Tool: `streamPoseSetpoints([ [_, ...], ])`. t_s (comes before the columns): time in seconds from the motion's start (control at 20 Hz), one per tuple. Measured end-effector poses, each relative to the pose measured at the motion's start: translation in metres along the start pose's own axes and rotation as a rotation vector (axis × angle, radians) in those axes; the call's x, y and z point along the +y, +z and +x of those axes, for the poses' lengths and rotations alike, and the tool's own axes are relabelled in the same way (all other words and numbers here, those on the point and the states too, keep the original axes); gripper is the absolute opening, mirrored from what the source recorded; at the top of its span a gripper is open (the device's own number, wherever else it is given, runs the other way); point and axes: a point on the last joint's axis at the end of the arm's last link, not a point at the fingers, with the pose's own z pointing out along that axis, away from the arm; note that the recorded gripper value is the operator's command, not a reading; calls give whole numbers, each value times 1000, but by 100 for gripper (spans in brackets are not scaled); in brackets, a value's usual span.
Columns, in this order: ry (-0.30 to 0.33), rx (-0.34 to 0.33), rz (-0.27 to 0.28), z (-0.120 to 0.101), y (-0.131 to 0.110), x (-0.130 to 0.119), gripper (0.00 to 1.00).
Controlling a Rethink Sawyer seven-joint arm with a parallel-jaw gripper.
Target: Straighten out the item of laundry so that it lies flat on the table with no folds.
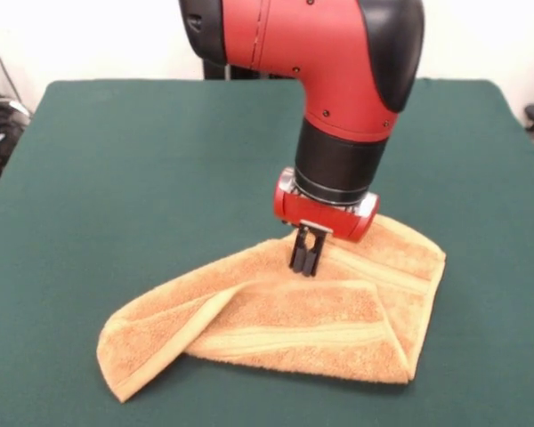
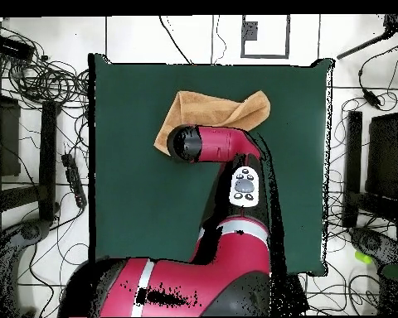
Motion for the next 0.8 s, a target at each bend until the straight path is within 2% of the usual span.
streamPoseSetpoints([
  [0.05, -4, 31, 9, 8, -1, 1, 0],
  [0.45, -15, 116, 35, 29, -7, 2, 0],
  [0.8, -19, 154, 47, 45, -8, 0, 0],
])
